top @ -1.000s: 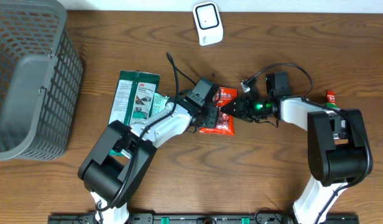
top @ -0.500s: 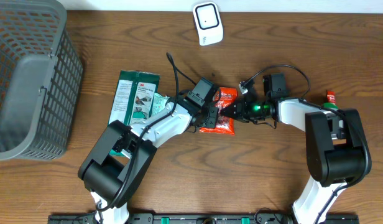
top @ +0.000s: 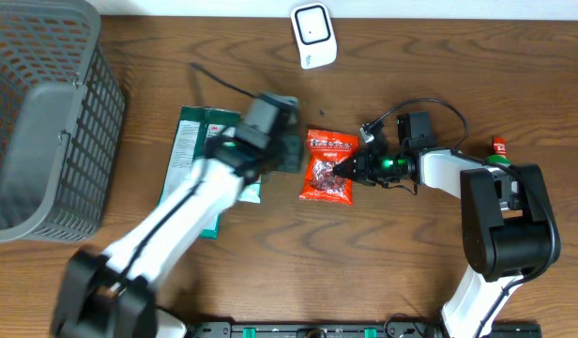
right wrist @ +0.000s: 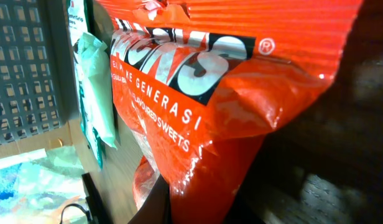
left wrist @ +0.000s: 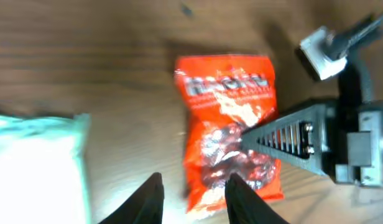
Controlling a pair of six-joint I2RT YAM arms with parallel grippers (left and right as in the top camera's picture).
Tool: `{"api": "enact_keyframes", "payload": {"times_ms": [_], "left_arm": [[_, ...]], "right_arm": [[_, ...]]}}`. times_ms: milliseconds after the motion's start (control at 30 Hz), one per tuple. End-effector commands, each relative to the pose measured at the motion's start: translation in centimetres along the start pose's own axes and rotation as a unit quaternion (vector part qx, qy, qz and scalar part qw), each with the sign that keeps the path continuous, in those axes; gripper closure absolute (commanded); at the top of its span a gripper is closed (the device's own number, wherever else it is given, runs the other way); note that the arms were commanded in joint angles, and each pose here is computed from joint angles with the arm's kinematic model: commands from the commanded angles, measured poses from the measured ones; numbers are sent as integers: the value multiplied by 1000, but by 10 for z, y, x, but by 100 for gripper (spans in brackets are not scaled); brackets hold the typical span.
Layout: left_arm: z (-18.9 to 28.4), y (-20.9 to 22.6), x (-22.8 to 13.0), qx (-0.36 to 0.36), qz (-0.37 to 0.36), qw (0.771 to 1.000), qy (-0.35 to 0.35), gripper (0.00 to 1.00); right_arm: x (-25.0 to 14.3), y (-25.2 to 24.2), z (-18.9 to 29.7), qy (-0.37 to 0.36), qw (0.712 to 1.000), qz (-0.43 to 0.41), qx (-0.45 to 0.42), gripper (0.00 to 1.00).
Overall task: Scan the item barcode
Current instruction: 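Release the left gripper and pull the left arm back toward the basket, then carry the red bag up to the white scanner with the right gripper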
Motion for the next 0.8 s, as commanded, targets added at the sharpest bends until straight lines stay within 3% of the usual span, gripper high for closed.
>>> {"api": "enact_keyframes", "payload": {"times_ms": [0,333,533,767], "left_arm": [[37,25,21,18,31,999,-36,60],[93,131,44,110,166,977,-79,52],[105,164,44,135,211,964,-85,21],[106,165,44,136,213,964,-84,20]], "right_arm": [[10,16,12,-18,1000,22,5,99],[39,71,76,-110,986,88,-90,99],[58,111,112,-142,971,90,-171,99],[93,157,132,-189,956,78,-208,99]]}}
Point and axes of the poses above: each gripper's point midway between its finger pads, its own z axis back along the fingers, its own y axis along the line the jaws close on, x = y × z, the point moved 3 cm from there along z, back along the fingers, and after that the axes turned 10 degrees about z, right-handed, at the moved point
